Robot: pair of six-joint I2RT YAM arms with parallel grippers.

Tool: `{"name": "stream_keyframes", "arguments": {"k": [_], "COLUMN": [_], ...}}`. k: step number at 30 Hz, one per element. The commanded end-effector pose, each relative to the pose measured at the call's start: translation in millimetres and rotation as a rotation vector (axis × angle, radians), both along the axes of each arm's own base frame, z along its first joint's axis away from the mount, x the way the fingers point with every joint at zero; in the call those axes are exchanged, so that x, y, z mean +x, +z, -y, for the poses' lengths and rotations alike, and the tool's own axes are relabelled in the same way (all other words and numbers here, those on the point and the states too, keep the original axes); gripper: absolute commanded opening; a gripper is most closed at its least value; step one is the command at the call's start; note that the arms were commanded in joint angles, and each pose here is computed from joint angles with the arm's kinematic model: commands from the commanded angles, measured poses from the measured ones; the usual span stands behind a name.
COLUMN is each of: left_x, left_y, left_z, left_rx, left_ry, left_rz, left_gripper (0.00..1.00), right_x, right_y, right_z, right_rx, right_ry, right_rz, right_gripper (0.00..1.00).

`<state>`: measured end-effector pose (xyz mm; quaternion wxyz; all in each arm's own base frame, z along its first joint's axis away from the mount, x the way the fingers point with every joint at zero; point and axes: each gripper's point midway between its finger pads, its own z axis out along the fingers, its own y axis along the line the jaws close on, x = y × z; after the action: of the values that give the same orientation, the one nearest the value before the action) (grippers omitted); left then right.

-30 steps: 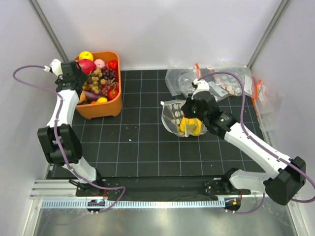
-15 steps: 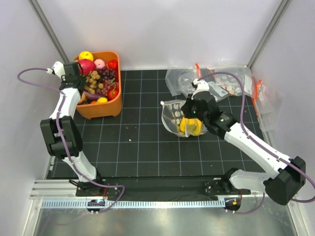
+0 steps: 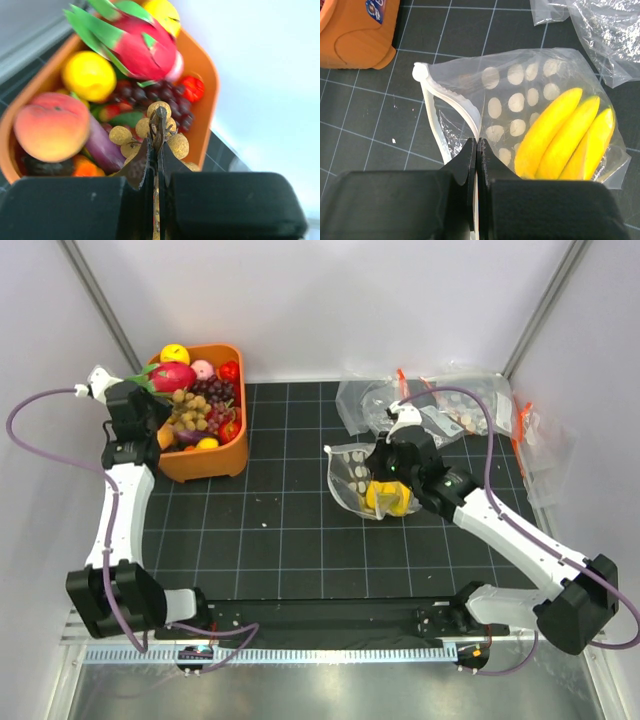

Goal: Place the food in the zip-top bag and seal the zipper
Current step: Pick up the fake fruit from the bin, then place the fake fruit in the zipper food storage bag.

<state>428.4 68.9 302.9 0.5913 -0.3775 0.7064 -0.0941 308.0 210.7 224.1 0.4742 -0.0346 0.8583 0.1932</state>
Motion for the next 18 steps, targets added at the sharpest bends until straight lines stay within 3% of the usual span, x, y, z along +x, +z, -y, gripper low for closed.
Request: {"name": "stream_keyframes", "arguments": {"k": [1, 5, 8, 18], "left_x": [-8.2, -29.5, -50.0, -122.0], "left_y": [21.1, 30.7, 39.0, 62.4], "left_z": [37.4, 87.5, 151.2, 264.4], "left_rx": [-0.015, -0.076, -0.080, -0.066], "left_ry": [-0.176, -0.368, -0.569, -0.923], "left_rz": [0.078, 0.120, 0.144, 0.238], "left_gripper": [0.00, 0.00, 0.00, 0.00], "right_x": [7.7, 11.4, 10.6, 3.4], "right_y": [14.4, 15.2, 12.7, 17.1], "right_z": [-7.4, -9.8, -14.2, -21.0], "right_rx": [0.033, 0.014, 0.019, 0.057], "right_ry": [0.010, 0.023, 0.040, 0.068], "right_rz": [0.040, 0.044, 0.026, -0.007], "right_gripper": [0.01, 0.01, 0.01, 0.01]}}
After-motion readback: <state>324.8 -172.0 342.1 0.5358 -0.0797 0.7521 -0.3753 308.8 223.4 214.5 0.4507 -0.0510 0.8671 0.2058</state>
